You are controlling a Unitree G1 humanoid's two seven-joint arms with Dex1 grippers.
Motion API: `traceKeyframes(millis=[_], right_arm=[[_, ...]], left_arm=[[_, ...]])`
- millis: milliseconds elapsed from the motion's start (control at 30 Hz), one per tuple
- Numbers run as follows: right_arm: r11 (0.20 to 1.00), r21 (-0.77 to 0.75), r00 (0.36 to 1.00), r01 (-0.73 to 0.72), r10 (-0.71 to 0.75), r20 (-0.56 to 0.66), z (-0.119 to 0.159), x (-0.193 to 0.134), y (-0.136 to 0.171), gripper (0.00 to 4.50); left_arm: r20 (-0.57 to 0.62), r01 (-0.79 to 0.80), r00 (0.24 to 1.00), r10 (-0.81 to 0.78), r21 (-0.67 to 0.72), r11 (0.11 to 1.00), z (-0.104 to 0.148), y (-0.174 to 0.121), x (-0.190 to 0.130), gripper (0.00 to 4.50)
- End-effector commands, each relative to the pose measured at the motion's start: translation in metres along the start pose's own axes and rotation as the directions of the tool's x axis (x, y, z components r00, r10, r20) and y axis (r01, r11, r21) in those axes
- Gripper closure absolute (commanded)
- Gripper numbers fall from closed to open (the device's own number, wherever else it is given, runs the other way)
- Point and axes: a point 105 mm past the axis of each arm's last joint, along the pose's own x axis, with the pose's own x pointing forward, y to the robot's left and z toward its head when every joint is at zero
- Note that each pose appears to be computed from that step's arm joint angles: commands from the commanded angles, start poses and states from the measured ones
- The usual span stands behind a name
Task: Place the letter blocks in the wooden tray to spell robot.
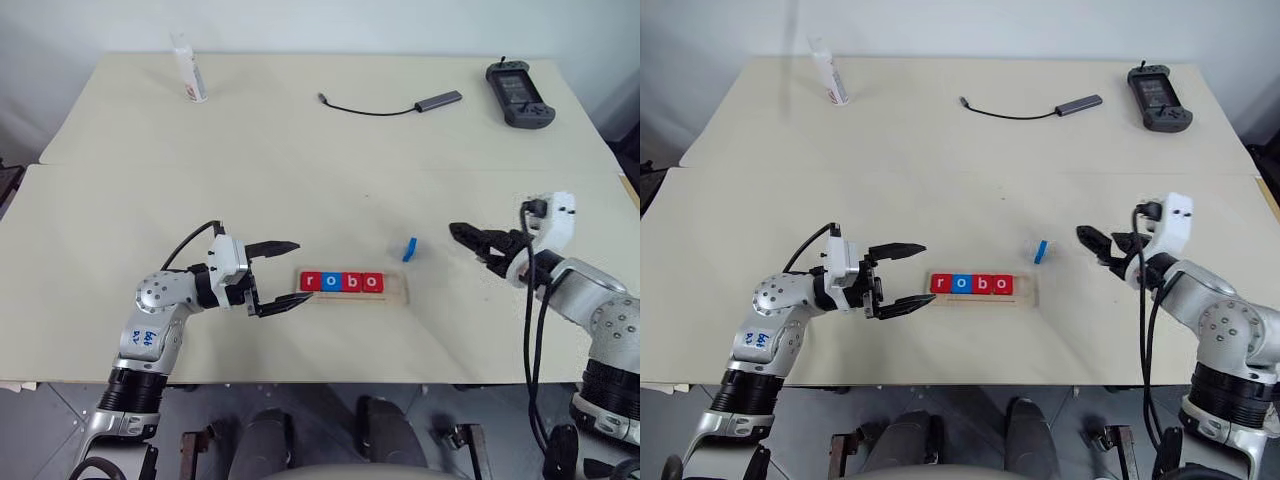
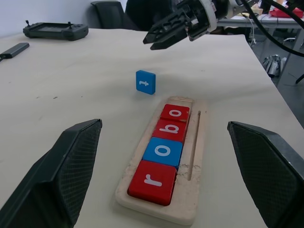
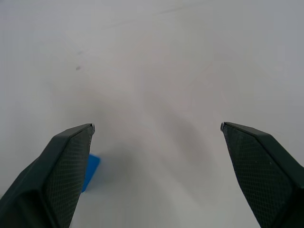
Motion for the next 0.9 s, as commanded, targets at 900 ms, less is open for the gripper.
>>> traceKeyframes(millis=[900], right_arm=[[0.794,-0.606,0.997,0.041,-0.07,-0.023,0.001,0.011,-0.022,0.03]], left_arm=[[0.022,-0.003,1.0,0.003,0.014,1.0,0.005,-0.002,0.001,0.0]])
